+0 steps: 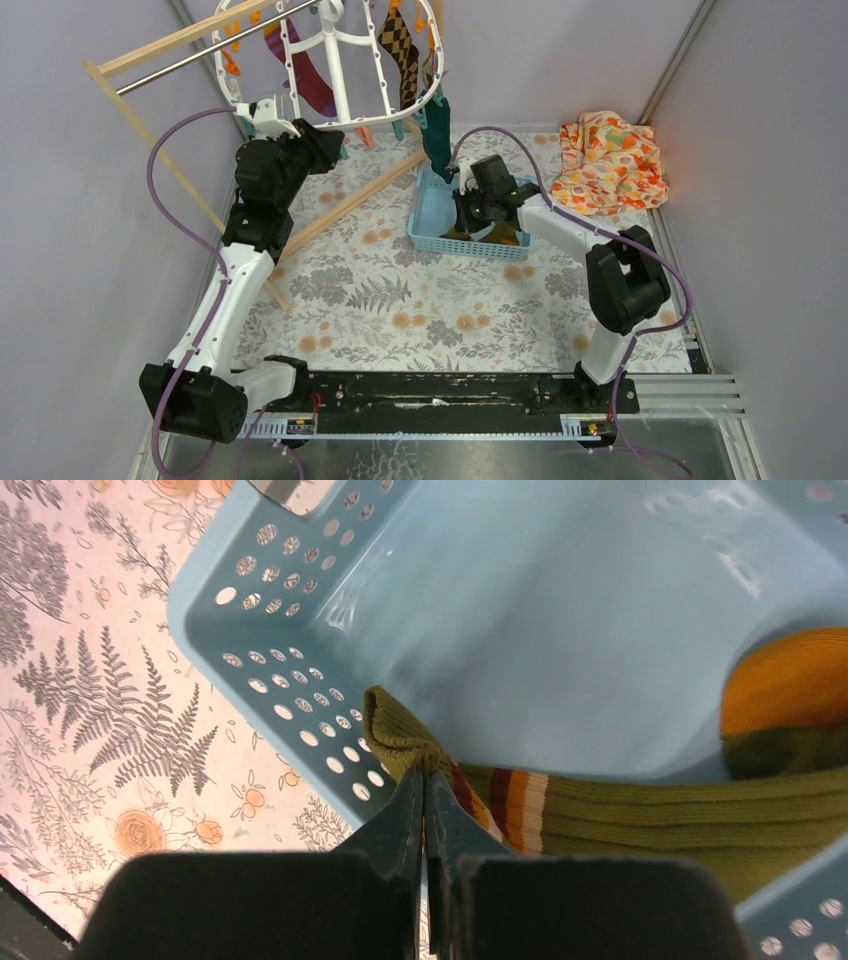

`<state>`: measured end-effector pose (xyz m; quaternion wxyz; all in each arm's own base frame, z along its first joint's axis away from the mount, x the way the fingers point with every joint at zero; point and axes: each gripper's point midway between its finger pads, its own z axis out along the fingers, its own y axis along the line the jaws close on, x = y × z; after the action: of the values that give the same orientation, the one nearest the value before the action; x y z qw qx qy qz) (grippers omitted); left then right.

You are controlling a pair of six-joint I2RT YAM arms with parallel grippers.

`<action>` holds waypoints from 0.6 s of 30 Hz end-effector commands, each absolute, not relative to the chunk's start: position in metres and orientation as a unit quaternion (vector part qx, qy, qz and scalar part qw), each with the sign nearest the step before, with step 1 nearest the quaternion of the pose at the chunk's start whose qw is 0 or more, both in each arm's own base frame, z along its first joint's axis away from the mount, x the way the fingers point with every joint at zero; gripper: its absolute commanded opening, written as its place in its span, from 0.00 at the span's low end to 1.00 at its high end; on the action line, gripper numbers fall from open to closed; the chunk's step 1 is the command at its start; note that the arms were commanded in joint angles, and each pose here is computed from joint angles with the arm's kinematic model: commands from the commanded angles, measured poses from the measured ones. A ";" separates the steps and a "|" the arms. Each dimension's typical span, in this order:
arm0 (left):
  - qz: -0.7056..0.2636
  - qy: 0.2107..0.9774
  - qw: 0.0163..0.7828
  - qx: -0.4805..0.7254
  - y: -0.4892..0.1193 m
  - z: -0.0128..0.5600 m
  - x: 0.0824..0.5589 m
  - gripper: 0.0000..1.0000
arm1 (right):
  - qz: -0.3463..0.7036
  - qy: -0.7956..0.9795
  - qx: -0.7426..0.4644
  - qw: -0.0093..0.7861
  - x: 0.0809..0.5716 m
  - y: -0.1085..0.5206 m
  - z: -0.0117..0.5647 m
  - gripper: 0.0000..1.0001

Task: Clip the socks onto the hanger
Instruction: Pick up the sock from the bin.

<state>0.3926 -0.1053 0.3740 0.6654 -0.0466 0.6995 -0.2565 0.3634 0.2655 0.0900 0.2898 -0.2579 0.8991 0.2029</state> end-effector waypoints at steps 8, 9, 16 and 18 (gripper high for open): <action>-0.266 0.718 0.642 -0.043 -0.111 0.359 0.384 0.00 | 0.259 0.814 -0.239 0.461 0.347 0.257 0.251 0.00; -0.277 0.715 0.640 -0.041 -0.114 0.363 0.382 0.00 | 0.270 0.805 -0.240 0.470 0.342 0.258 0.257 0.00; -0.367 0.685 0.628 -0.033 -0.137 0.393 0.363 0.00 | 0.325 0.745 -0.229 0.536 0.321 0.258 0.301 0.00; -0.385 0.679 0.625 -0.028 -0.142 0.399 0.358 0.00 | 0.340 0.731 -0.231 0.545 0.319 0.262 0.314 0.00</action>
<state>0.3752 -0.1218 0.3895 0.6497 -0.0486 0.6862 -0.3236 0.3190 0.2505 0.2801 0.5098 -0.2337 0.7727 0.2975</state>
